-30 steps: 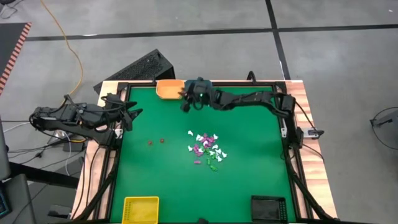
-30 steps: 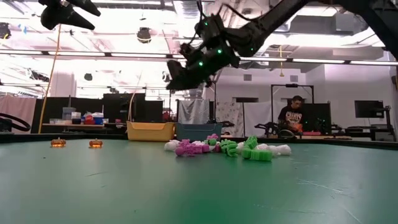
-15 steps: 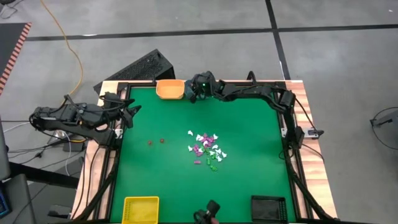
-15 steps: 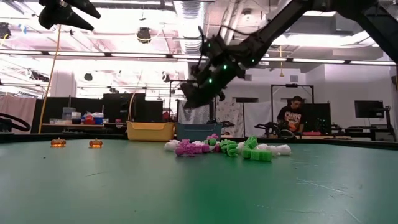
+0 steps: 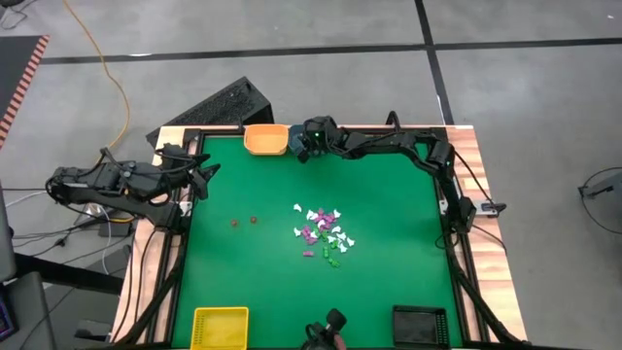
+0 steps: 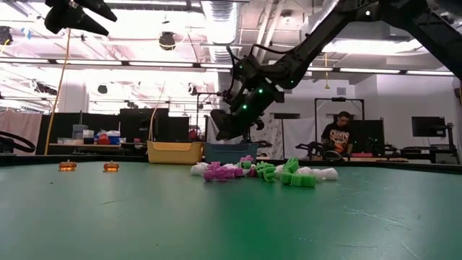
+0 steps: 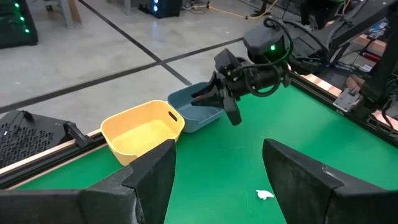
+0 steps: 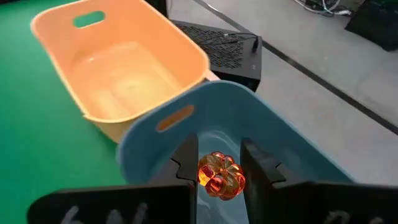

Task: Sort Halloween decoration
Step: Put the orange pumpkin into the gray bin, then put the orange pumpkin into the blue bin

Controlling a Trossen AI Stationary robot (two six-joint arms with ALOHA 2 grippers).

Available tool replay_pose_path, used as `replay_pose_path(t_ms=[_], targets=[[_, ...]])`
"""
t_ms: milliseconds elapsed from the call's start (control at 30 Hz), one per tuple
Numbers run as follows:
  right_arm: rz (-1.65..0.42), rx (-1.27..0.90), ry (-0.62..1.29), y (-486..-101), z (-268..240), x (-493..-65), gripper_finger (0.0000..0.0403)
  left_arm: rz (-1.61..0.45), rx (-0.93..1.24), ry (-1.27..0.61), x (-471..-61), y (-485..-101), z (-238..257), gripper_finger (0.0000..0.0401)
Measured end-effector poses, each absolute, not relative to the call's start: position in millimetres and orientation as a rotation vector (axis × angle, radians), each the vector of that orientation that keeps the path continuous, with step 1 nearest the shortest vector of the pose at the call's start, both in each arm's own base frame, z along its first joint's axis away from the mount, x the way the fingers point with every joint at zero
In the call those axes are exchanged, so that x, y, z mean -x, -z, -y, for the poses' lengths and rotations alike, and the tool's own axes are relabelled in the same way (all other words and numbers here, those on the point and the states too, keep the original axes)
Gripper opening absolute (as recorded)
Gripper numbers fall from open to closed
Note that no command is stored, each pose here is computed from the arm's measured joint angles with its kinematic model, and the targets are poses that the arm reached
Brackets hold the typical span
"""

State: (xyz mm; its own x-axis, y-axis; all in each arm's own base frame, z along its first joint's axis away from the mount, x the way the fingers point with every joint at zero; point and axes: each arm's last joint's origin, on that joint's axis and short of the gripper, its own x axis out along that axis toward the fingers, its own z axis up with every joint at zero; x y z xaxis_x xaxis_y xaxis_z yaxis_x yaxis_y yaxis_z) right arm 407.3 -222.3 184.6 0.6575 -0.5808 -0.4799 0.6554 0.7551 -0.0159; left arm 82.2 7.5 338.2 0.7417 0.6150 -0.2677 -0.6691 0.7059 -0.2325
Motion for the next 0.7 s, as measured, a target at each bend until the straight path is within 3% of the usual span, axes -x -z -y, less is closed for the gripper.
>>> replay_pose_path(t_ms=[133, 500, 700], targets=[[-0.488, -0.236, 0.733, -182.3, 226.6, -403.4, 0.0082, -0.176, 0.325, -0.717, -82.3, -338.1, -7.5, 0.0231], [-0.502, -0.250, 0.745, -180.8, 229.9, -400.5, 0.0177, -0.178, 0.325, -0.714, -82.4, -338.2, -7.4, 0.0231], [-0.492, -0.239, 0.696, -184.3, 228.3, -402.7, 0.0202, -0.180, 0.326, -0.708, -82.5, -338.1, -7.3, 0.0231]])
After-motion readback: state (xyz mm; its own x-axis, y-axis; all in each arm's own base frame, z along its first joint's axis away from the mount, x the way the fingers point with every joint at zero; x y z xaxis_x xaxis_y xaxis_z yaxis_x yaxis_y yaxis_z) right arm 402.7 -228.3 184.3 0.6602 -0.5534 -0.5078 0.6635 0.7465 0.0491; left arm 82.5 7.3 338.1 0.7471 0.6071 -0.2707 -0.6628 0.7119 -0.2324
